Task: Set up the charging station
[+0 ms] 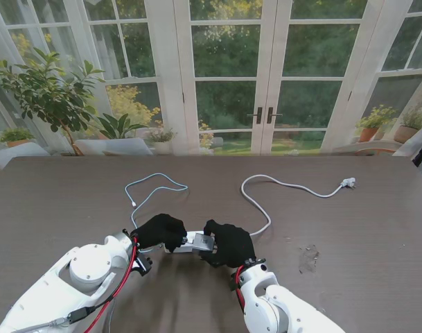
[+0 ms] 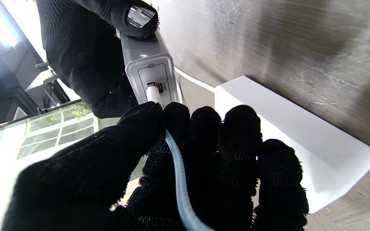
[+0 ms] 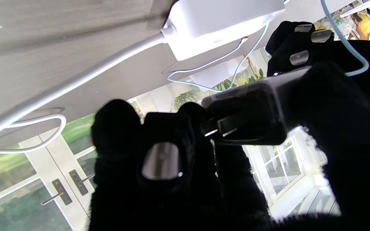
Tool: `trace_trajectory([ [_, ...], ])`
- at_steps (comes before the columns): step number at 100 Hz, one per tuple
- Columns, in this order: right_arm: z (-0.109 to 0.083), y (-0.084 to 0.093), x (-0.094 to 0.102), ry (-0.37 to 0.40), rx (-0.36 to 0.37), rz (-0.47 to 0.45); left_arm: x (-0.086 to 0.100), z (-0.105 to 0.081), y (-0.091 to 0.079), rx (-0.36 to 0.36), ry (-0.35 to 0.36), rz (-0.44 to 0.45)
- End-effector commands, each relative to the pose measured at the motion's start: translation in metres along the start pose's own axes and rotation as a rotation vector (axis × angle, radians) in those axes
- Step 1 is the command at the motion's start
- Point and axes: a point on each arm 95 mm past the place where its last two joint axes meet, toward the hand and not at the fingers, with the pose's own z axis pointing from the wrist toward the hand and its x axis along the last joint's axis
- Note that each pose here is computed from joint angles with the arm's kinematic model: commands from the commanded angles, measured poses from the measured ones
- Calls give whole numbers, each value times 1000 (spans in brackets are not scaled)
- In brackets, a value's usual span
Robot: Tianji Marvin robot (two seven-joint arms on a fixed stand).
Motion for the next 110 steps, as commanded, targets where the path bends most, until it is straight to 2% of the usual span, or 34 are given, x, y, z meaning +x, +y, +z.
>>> trace_trajectory([
  [1, 3, -4, 18, 26, 3, 34, 7, 7, 11, -32, 26, -16],
  [59, 7, -6, 26, 6, -7, 71, 16, 23, 13, -45, 55, 10],
  [110, 11, -5, 32, -8, -14, 92, 17, 27, 18, -77, 62, 50],
])
